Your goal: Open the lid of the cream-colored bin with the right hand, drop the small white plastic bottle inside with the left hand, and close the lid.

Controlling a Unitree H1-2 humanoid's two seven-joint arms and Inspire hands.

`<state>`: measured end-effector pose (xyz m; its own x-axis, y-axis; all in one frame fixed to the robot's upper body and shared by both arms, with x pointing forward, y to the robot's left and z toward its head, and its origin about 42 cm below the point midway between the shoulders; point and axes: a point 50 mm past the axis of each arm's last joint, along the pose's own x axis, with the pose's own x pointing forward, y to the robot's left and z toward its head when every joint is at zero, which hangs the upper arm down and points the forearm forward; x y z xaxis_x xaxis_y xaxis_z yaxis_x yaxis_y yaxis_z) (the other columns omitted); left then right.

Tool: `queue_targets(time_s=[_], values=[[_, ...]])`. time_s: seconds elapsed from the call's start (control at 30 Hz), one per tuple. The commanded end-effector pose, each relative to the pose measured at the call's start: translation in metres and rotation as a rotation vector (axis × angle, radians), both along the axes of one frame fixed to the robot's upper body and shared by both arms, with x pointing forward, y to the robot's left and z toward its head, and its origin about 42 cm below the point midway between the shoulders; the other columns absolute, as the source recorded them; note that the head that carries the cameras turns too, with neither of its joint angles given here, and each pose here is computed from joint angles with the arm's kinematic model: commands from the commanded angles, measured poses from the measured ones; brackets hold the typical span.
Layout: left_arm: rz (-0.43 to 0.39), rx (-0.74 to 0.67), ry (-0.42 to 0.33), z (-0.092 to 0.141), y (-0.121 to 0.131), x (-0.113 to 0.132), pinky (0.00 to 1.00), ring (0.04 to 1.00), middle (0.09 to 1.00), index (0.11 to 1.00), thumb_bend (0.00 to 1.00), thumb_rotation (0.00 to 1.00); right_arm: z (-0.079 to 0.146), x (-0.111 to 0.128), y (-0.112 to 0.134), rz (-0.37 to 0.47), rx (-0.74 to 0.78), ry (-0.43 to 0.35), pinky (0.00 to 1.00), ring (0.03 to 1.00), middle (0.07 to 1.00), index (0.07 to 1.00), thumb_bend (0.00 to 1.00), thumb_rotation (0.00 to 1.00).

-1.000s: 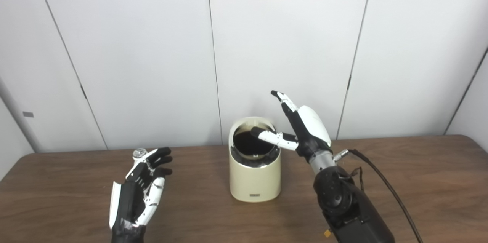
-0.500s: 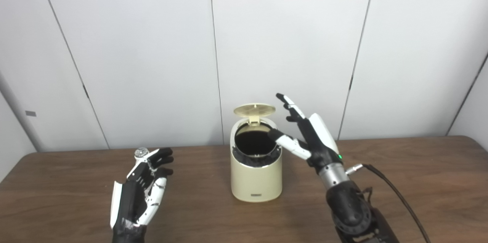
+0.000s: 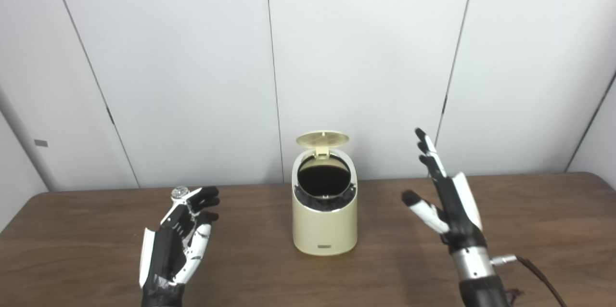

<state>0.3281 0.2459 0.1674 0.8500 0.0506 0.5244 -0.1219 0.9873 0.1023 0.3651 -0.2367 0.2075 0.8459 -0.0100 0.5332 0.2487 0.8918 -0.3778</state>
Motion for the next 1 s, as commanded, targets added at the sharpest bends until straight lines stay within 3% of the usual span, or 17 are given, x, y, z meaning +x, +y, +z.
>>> queue_targets(time_s=[0.0, 0.03, 0.07, 0.13, 0.17, 0.27, 0.43, 0.57, 0.77, 0.9, 0.97], values=[[-0.01, 0.005, -0.075, 0.016, 0.002, 0.007, 0.63, 0.738, 0.766, 0.741, 0.27, 0.54, 0.008, -0.004, -0.009, -0.01, 0.019, -0.106, 0.81, 0.902, 0.916, 0.885, 0.47, 0.94], [-0.011, 0.005, -0.076, 0.016, 0.003, 0.007, 0.63, 0.739, 0.766, 0.741, 0.26, 0.54, 0.005, -0.006, -0.012, -0.021, 0.016, -0.108, 0.77, 0.874, 0.89, 0.859, 0.36, 0.81], [-0.013, 0.005, -0.075, 0.015, 0.003, 0.007, 0.63, 0.739, 0.767, 0.74, 0.26, 0.54, -0.001, -0.01, -0.017, -0.036, 0.013, -0.112, 0.76, 0.864, 0.88, 0.85, 0.32, 0.77], [-0.016, 0.002, -0.074, 0.015, 0.005, 0.007, 0.62, 0.742, 0.77, 0.742, 0.26, 0.54, -0.01, -0.016, -0.024, -0.05, 0.014, -0.12, 0.71, 0.824, 0.835, 0.81, 0.27, 0.44], [-0.017, 0.002, -0.073, 0.014, 0.005, 0.007, 0.62, 0.742, 0.77, 0.742, 0.25, 0.54, -0.015, -0.018, -0.026, -0.052, 0.022, -0.121, 0.7, 0.812, 0.823, 0.799, 0.26, 0.34], [-0.016, 0.005, -0.069, 0.014, 0.009, 0.006, 0.63, 0.741, 0.771, 0.742, 0.25, 0.54, -0.027, -0.024, -0.031, -0.068, 0.02, -0.138, 0.64, 0.762, 0.791, 0.765, 0.25, 0.2], [-0.013, 0.002, -0.069, 0.013, 0.011, 0.004, 0.63, 0.743, 0.776, 0.744, 0.25, 0.54, -0.041, -0.03, -0.034, -0.097, 0.037, -0.104, 0.67, 0.764, 0.783, 0.762, 0.27, 0.21], [-0.012, -0.01, -0.06, 0.012, 0.011, 0.004, 0.63, 0.744, 0.777, 0.747, 0.26, 0.55, -0.039, -0.027, -0.032, -0.096, 0.045, -0.109, 0.67, 0.766, 0.787, 0.769, 0.27, 0.31], [-0.012, -0.07, -0.084, 0.02, 0.009, 0.004, 0.63, 0.731, 0.764, 0.739, 0.27, 0.51, -0.04, -0.025, -0.034, -0.109, 0.034, -0.104, 0.66, 0.761, 0.78, 0.766, 0.25, 0.24], [-0.056, -0.145, -0.127, 0.04, 0.01, 0.001, 0.64, 0.727, 0.764, 0.737, 0.35, 0.54, -0.039, -0.025, -0.035, -0.111, 0.034, -0.098, 0.67, 0.767, 0.786, 0.768, 0.25, 0.26], [-0.064, -0.157, -0.175, 0.058, 0.014, -0.003, 0.65, 0.737, 0.772, 0.746, 0.46, 0.49, -0.039, -0.025, -0.036, -0.117, 0.031, -0.098, 0.68, 0.77, 0.787, 0.767, 0.25, 0.25]])
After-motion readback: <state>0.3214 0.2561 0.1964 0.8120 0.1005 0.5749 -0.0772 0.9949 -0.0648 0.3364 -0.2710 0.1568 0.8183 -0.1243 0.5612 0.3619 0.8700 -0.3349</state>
